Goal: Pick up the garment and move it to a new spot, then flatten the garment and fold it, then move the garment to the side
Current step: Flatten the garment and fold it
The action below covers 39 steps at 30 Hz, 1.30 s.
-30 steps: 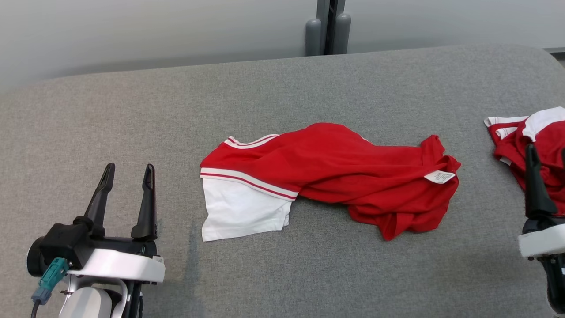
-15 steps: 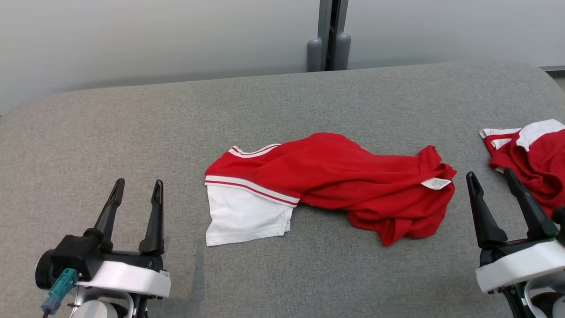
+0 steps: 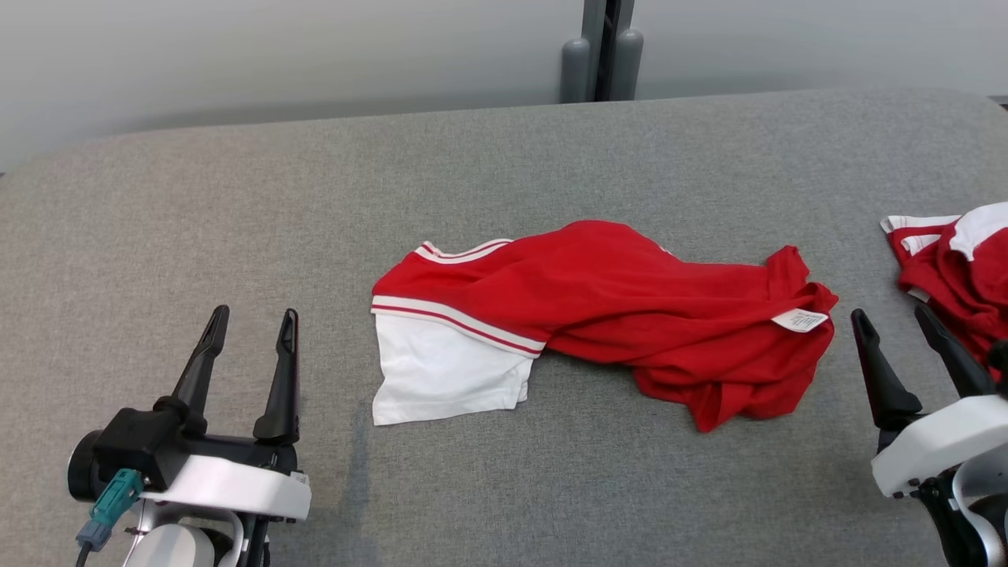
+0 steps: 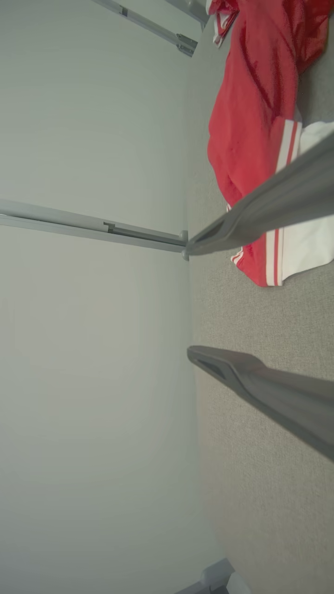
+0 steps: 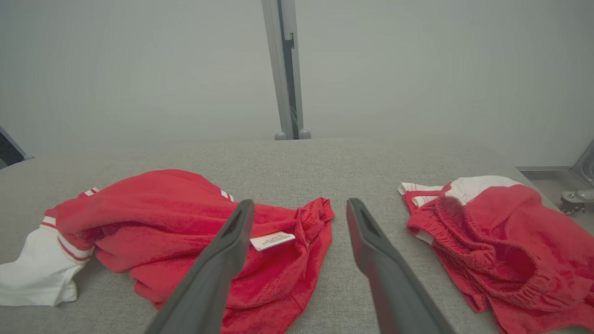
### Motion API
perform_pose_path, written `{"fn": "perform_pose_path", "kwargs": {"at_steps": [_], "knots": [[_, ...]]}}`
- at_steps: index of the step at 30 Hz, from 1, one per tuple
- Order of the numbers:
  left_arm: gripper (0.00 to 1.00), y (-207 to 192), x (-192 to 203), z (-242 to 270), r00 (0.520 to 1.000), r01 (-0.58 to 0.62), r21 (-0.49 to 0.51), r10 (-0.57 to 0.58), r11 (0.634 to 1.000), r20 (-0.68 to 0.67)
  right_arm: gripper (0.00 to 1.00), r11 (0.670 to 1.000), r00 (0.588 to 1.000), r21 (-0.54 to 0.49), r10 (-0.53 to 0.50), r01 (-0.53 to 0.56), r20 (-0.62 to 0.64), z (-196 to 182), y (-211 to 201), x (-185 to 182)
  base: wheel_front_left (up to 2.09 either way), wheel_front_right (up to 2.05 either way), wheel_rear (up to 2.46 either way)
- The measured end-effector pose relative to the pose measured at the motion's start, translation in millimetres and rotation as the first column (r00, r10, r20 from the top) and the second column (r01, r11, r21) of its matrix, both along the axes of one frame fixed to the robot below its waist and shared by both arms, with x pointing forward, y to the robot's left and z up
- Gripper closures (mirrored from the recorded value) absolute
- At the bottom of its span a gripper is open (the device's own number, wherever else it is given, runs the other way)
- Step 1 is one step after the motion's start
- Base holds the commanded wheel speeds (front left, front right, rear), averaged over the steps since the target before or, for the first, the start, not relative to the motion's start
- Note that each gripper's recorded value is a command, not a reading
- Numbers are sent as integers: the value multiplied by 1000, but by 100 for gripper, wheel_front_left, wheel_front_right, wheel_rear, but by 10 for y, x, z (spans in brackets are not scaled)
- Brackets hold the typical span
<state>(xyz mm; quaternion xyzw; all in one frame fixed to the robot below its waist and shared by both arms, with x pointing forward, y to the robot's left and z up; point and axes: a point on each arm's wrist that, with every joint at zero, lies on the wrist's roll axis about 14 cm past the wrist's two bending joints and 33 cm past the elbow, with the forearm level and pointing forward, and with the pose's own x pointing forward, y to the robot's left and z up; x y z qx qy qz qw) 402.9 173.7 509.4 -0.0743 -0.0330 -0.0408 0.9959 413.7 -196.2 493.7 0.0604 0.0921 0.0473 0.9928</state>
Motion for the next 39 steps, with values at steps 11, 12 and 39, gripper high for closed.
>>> {"fn": "perform_pose_path", "kwargs": {"at_steps": [11,12,39], "knots": [[0,21,143,-204,999,-7,-11,7,1000,-46,42,998,981,-36,48,-56,-186,-631,63,297,0,0,0],[0,30,157,-220,999,-10,-11,10,1000,-50,66,997,978,-35,55,-64,-200,-680,87,310,0,0,0],[0,-17,199,-200,999,-7,-28,6,1000,-35,100,730,889,517,428,-447,164,985,1410,421,0,0,0]]}}
